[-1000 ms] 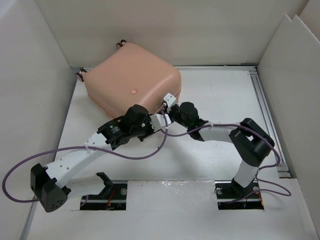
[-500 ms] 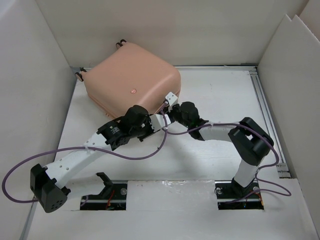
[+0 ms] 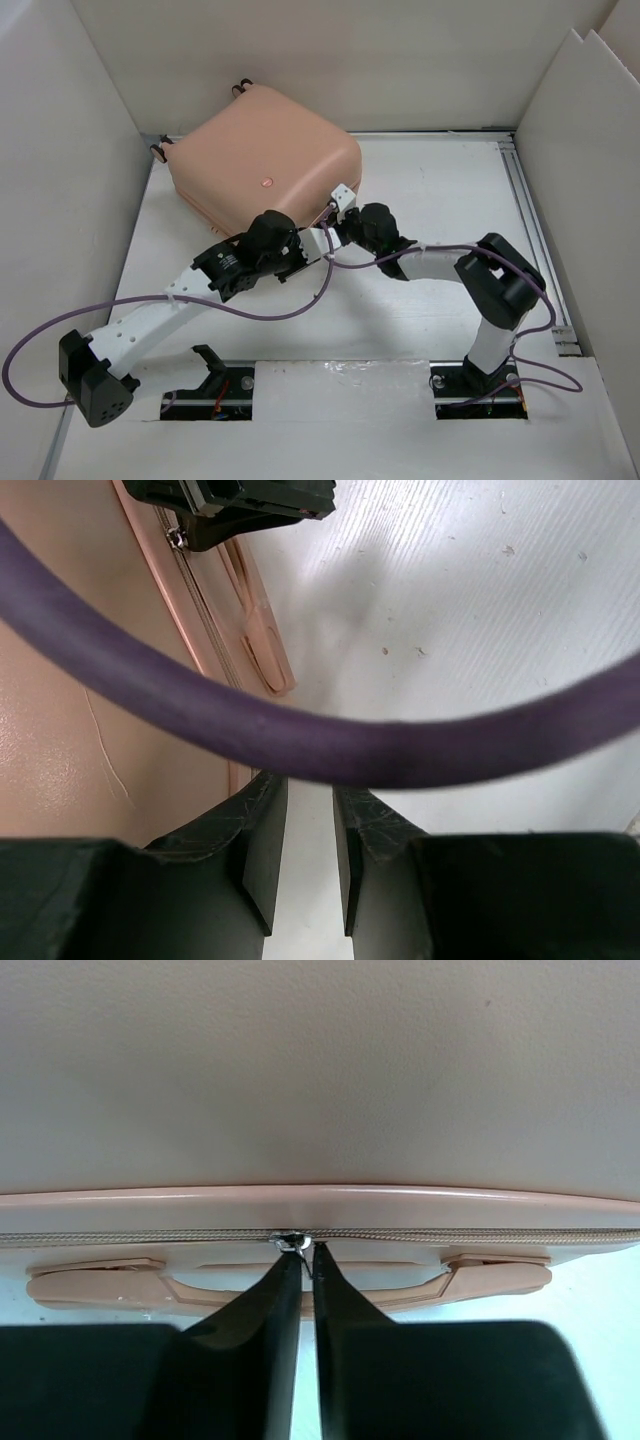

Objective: Pack the luggage

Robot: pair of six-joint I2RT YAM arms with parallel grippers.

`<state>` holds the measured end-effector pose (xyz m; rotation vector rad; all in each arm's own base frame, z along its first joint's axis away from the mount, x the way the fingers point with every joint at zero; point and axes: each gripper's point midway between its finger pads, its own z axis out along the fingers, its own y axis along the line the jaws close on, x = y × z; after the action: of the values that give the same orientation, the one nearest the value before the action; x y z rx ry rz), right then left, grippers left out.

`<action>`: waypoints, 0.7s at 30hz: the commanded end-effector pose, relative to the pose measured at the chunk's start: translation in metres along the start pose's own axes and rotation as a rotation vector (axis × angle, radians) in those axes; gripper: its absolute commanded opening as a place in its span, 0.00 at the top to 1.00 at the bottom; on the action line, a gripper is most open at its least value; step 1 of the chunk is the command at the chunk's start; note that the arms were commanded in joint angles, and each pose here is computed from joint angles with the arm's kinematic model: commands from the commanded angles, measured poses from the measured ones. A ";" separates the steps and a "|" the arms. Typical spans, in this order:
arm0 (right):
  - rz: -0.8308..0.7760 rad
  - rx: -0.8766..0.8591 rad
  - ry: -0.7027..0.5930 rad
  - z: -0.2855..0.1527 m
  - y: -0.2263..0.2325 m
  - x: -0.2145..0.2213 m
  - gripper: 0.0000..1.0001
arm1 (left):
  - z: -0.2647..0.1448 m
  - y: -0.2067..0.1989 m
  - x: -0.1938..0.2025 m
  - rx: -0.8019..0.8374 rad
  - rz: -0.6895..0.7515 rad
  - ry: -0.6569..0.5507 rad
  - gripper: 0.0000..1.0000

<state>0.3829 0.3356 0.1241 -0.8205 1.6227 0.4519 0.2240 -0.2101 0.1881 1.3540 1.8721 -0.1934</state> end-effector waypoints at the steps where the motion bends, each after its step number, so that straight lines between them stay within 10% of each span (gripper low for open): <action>1: 0.014 0.007 -0.081 0.010 -0.008 -0.025 0.87 | -0.004 0.004 -0.004 -0.023 -0.012 -0.031 0.78; 4: 0.038 0.007 -0.127 0.009 -0.012 -0.033 1.00 | -0.004 0.005 -0.004 -0.023 -0.003 -0.031 0.78; 21: 0.135 0.239 -0.079 -0.011 -0.119 -0.048 1.00 | 0.014 0.003 -0.015 0.014 0.139 0.076 0.77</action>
<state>0.4367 0.2763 0.1304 -0.6130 1.7354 0.3841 0.2255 -0.2212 0.1675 1.5112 1.8917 -0.1213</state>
